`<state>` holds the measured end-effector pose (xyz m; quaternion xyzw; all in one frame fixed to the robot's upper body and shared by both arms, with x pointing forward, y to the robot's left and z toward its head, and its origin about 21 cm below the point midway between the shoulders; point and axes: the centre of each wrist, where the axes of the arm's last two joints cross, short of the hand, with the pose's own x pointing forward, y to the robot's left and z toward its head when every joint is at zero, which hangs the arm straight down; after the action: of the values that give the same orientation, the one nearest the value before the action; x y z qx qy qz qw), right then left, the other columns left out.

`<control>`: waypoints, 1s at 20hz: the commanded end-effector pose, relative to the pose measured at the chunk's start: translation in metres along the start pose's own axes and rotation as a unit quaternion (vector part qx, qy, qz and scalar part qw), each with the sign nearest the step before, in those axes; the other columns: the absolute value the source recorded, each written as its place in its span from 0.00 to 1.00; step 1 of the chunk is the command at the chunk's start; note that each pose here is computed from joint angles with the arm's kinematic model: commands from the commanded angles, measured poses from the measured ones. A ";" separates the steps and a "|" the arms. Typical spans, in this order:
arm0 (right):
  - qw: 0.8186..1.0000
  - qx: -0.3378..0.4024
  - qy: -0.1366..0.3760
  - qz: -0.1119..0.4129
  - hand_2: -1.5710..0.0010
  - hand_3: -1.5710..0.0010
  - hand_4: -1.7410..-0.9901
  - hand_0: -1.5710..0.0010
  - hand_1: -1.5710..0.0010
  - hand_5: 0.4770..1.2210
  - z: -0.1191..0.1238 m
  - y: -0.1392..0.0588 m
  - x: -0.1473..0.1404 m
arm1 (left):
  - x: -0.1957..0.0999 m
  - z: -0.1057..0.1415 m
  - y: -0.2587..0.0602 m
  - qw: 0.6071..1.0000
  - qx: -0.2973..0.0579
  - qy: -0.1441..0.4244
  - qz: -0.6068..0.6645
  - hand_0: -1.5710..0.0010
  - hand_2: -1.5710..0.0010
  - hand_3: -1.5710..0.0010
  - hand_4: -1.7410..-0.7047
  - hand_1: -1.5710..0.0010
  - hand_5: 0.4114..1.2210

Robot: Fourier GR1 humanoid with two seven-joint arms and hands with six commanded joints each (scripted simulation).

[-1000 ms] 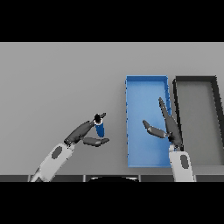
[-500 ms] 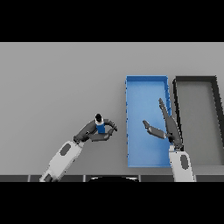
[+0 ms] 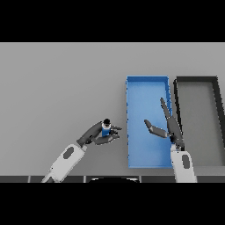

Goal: Pick up the blue pipe and place it into the blue bin.

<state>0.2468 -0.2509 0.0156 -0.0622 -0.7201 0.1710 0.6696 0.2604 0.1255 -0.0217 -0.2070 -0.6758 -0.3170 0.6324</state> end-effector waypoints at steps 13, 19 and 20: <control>1.000 0.001 -0.001 0.017 1.00 1.00 0.82 1.00 1.00 0.12 0.003 0.001 -0.007 | 0.062 -0.024 -0.009 0.995 -0.017 -0.100 0.000 0.00 0.00 0.00 0.26 0.00 1.00; 0.998 -0.050 -0.003 0.025 1.00 1.00 0.83 1.00 1.00 0.14 0.031 0.010 0.003 | 0.065 -0.024 -0.003 0.995 -0.027 -0.092 -0.005 0.00 0.00 0.00 0.26 0.00 1.00; 0.997 -0.066 0.003 0.029 1.00 1.00 0.82 1.00 1.00 0.14 0.041 0.014 0.005 | 0.066 -0.025 -0.004 0.995 -0.029 -0.091 -0.005 0.00 0.00 0.00 0.26 0.00 1.00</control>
<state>0.2032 -0.2427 0.0130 -0.1270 -0.7270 0.1422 0.6597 0.2681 0.0969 0.0422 -0.2503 -0.7226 -0.3197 0.5595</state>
